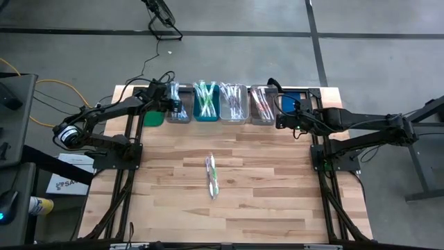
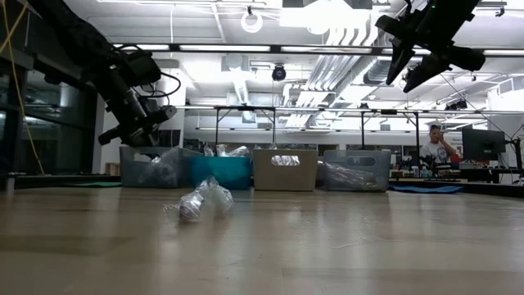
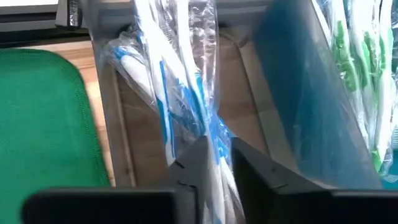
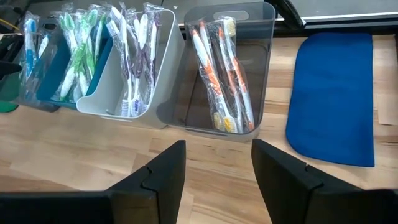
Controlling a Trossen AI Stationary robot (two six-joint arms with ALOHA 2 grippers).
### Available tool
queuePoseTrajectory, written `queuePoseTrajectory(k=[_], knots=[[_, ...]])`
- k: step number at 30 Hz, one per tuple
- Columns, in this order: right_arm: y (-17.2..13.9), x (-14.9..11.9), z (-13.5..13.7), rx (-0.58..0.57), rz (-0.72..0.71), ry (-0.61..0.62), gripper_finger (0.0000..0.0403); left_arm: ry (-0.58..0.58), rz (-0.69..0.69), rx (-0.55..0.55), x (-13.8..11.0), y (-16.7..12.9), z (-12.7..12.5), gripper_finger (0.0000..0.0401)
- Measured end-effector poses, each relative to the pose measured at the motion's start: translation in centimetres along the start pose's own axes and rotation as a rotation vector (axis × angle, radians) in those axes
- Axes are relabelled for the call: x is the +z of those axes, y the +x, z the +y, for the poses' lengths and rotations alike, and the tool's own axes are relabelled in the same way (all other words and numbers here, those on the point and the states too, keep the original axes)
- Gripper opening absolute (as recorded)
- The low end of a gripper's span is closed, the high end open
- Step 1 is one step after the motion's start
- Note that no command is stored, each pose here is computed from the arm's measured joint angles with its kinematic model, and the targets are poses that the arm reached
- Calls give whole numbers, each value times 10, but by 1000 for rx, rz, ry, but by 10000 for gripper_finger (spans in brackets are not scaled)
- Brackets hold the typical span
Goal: Pick & Place Toothbrushes
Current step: Put the blue toothbrush into the left black bin, then put the purple toothbrush into the white bin
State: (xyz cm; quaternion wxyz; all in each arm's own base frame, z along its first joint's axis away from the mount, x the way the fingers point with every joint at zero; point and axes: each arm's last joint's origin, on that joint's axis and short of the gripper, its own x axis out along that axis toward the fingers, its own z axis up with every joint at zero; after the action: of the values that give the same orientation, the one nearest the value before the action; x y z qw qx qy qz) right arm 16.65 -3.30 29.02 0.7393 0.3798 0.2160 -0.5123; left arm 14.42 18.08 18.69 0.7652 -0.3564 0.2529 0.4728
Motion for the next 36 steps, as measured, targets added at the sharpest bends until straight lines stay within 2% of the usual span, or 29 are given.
queuePoseTrajectory(k=[8,14,18,26,36], knots=[[0,-1,0,9,27,-3,176,22,1,-4,0,0,0,169],[0,-2,0,20,69,-6,176,59,-7,-34,5,-2,-4,218],[0,-3,0,29,97,-12,176,128,-19,-65,13,-5,-8,229],[0,-5,1,47,146,-39,176,153,-13,-86,17,-9,-11,230],[-7,-11,0,74,187,-99,176,218,-122,-135,24,-35,-14,230]])
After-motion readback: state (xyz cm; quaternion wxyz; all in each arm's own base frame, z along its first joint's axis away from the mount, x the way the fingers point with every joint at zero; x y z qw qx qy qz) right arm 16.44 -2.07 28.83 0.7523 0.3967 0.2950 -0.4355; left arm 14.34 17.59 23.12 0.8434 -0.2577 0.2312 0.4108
